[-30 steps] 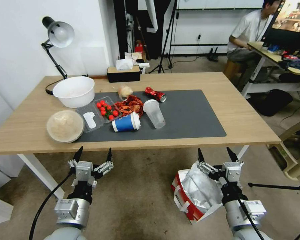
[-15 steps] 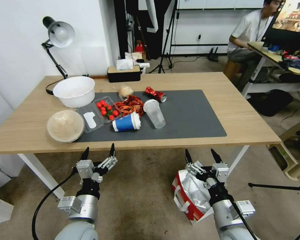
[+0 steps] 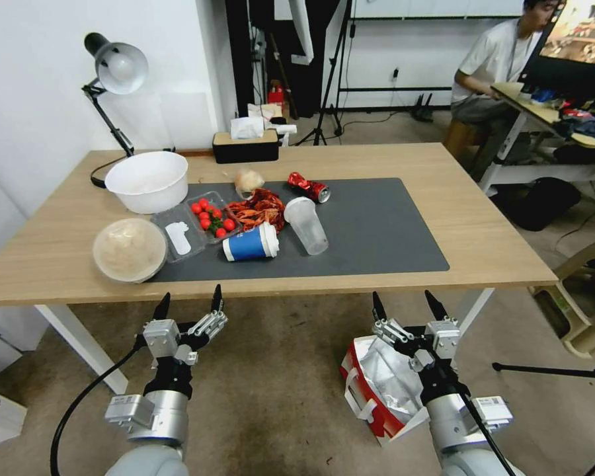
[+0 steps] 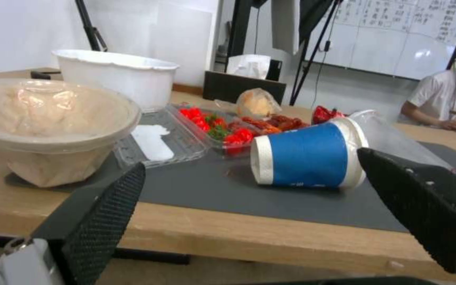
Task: Pick up the food delivery bag from the floor and place it on the table.
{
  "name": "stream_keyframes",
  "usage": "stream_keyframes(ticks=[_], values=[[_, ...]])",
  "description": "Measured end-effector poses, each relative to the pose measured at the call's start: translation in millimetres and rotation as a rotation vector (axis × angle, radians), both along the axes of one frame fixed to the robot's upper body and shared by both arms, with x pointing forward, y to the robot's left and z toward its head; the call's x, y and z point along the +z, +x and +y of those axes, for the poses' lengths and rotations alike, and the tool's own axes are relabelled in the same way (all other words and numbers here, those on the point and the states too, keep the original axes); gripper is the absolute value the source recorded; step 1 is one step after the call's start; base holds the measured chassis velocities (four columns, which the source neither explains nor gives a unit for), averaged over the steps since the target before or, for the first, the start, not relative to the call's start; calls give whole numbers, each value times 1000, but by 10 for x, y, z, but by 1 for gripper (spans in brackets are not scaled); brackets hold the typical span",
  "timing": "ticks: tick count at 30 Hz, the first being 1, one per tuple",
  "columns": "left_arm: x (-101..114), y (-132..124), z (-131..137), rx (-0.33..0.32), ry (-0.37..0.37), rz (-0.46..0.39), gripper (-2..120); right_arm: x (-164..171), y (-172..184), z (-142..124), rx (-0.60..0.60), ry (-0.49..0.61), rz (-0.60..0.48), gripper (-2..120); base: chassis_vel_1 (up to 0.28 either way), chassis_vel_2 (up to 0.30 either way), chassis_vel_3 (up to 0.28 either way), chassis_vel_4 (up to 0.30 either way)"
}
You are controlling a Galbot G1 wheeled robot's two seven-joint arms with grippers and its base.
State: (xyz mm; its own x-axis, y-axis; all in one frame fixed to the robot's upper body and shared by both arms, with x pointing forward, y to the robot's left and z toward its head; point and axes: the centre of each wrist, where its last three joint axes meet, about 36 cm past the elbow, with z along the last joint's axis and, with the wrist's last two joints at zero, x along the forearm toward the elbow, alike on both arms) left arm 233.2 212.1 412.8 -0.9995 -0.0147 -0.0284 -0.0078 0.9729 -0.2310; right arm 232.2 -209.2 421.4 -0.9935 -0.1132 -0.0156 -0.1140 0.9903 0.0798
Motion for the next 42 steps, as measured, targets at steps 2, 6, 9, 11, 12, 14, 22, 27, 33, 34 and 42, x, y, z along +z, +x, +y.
stream_keyframes(ticks=[2,6,9,11,12,14,22,27,33,34,42], values=[[-12,-12,10,5,3,1,100,4,-18,6,2,2,4,100,0,0,0,0],[16,-21,42,21,9,-6,100,30,-30,5,6,17,8,100,0,0,0,0],[19,-28,55,21,7,-5,100,31,-34,2,7,17,13,100,0,0,0,0],[-32,-32,64,23,-9,-2,100,21,-53,3,9,-5,17,100,0,0,0,0],[-32,-32,64,23,-9,-2,100,21,-53,3,9,-5,17,100,0,0,0,0],[-80,-28,52,23,-30,-1,100,2,-70,14,11,-16,23,100,0,0,0,0],[-110,-7,18,23,-60,26,100,-37,-79,23,13,-19,33,100,0,0,0,0],[-98,-9,35,24,-55,22,100,-31,-68,26,12,-14,29,100,0,0,0,0],[-91,-10,37,26,-54,19,100,-45,-59,33,12,-11,30,100,0,0,0,0],[-91,-12,37,26,-54,19,100,-45,-59,34,12,-11,30,100,0,0,0,0],[-82,-20,38,26,-51,12,100,-39,-56,24,16,-12,29,100,0,0,0,0]])
